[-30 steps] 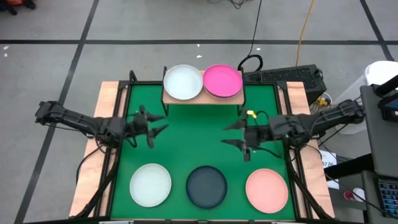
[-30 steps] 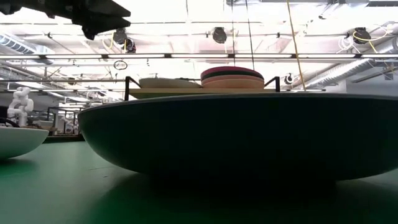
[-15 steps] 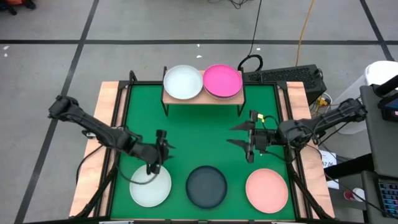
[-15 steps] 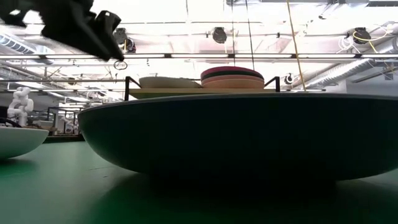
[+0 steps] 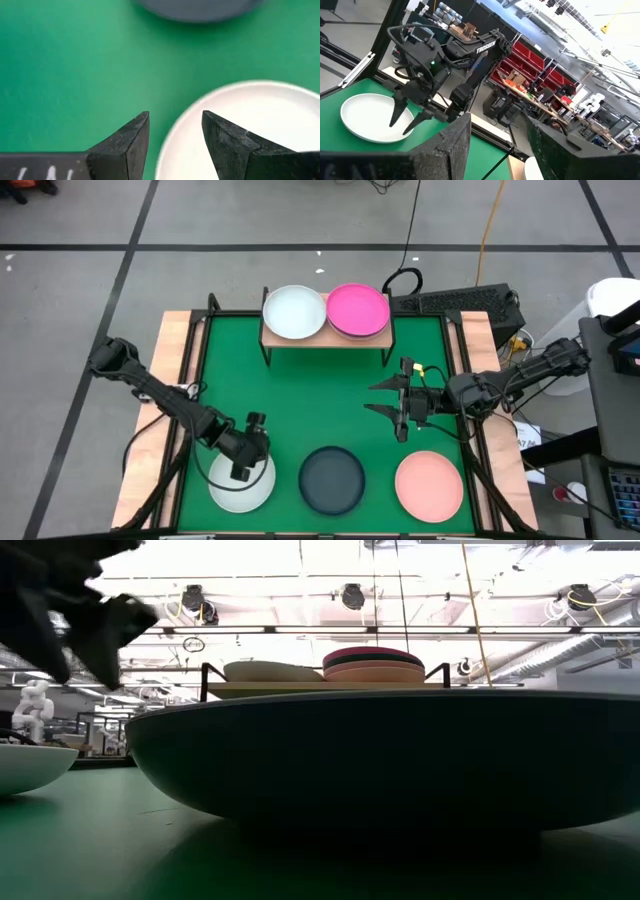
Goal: Place and stack plates onto a shelf
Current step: Stack the dark blue plate on the white plate on the shelf
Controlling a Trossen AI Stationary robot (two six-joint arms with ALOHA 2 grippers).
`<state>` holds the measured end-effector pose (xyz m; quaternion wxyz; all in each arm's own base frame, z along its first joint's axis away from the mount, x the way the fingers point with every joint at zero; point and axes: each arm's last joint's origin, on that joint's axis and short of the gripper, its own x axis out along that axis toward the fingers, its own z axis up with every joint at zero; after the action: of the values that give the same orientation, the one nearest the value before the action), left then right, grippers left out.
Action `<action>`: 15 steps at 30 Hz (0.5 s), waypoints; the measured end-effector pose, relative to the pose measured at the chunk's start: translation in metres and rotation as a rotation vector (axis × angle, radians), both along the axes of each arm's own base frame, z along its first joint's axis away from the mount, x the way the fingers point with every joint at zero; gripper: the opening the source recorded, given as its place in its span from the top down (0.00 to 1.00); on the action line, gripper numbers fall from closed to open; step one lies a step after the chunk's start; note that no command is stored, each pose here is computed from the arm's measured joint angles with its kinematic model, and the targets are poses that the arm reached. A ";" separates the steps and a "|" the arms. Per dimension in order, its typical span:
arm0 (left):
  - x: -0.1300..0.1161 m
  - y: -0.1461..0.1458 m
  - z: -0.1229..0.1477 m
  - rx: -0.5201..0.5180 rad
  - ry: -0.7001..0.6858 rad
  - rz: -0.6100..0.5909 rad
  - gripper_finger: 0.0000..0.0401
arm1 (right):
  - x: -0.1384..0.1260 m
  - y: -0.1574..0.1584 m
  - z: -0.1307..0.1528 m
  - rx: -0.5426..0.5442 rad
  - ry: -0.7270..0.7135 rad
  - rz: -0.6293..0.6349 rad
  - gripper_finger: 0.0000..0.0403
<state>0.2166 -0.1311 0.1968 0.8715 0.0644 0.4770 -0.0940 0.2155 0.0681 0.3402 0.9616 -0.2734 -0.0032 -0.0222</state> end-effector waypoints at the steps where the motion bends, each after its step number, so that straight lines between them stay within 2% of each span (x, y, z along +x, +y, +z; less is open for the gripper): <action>1: -0.002 0.000 -0.001 -0.005 0.027 0.021 0.53 | 0.000 0.000 0.000 0.000 0.000 0.000 0.57; 5: -0.006 0.007 -0.007 -0.008 0.084 0.114 0.53 | 0.000 0.000 0.000 0.007 -0.001 0.000 0.57; 15: -0.007 0.019 -0.012 -0.044 0.194 0.132 0.53 | 0.000 0.000 -0.001 0.060 0.003 0.002 0.57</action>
<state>0.2094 -0.1122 0.1851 0.8266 0.0042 0.5603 -0.0528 0.2155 0.0682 0.3397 0.9695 -0.2443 -0.0012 -0.0211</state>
